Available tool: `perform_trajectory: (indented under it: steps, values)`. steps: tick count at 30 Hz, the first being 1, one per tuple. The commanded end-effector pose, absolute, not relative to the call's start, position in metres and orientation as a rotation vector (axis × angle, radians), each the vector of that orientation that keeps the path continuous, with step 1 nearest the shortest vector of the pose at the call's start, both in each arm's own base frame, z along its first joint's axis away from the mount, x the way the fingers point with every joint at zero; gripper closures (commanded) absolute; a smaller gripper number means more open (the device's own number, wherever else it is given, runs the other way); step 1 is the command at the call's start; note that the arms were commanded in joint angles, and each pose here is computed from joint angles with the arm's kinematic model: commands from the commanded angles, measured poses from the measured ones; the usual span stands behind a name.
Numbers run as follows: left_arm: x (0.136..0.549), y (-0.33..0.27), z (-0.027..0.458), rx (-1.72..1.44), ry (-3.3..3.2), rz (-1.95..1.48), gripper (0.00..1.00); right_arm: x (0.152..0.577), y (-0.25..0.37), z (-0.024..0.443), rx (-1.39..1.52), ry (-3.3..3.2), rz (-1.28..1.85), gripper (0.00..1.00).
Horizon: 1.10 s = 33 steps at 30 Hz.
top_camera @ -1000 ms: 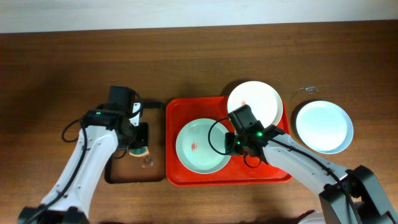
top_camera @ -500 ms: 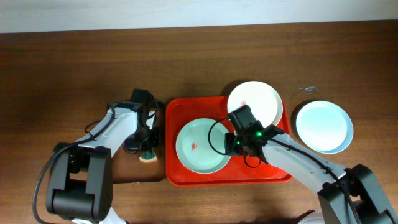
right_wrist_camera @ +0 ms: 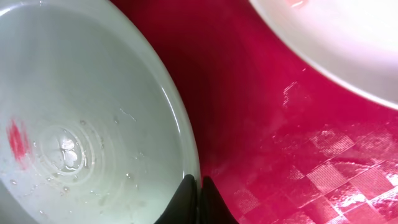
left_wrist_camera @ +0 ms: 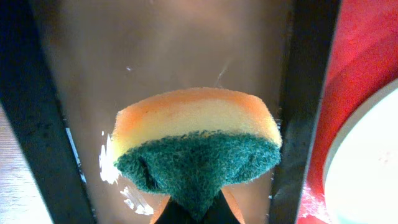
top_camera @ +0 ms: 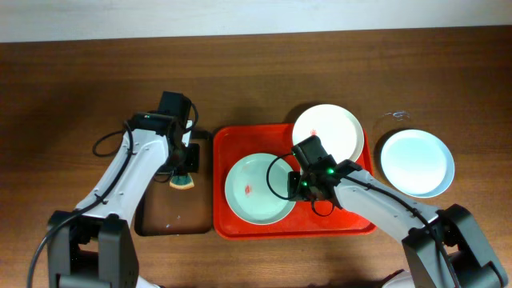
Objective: Clean dirty plates on tray and stack at the side
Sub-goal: 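Move the sponge onto the pale-green plate and scrub with the left gripper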
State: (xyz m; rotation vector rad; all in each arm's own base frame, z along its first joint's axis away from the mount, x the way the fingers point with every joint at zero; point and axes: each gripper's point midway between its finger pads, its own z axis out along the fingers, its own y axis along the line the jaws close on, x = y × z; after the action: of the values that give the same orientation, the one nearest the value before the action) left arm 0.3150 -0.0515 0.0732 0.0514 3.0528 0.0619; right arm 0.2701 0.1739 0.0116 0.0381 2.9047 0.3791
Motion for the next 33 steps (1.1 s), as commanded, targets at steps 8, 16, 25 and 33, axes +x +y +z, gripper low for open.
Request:
perform_trajectory:
  steps: [8,16,25,33]
  values:
    - [0.322,-0.113,0.098,0.16,2.988,-0.293,1.0,0.282,0.172,0.016,0.085,2.87,0.344,0.96]
    - [0.31,-0.168,0.099,0.239,2.963,-0.373,1.0,0.274,0.186,0.018,0.23,2.906,0.484,0.94]
    - [0.297,-0.195,0.082,0.279,2.958,-0.388,1.0,0.284,0.172,0.017,0.235,2.859,0.362,0.94]
    - [0.295,-0.194,0.074,0.277,2.962,-0.385,1.0,0.276,0.187,0.018,0.293,2.899,0.501,0.96]
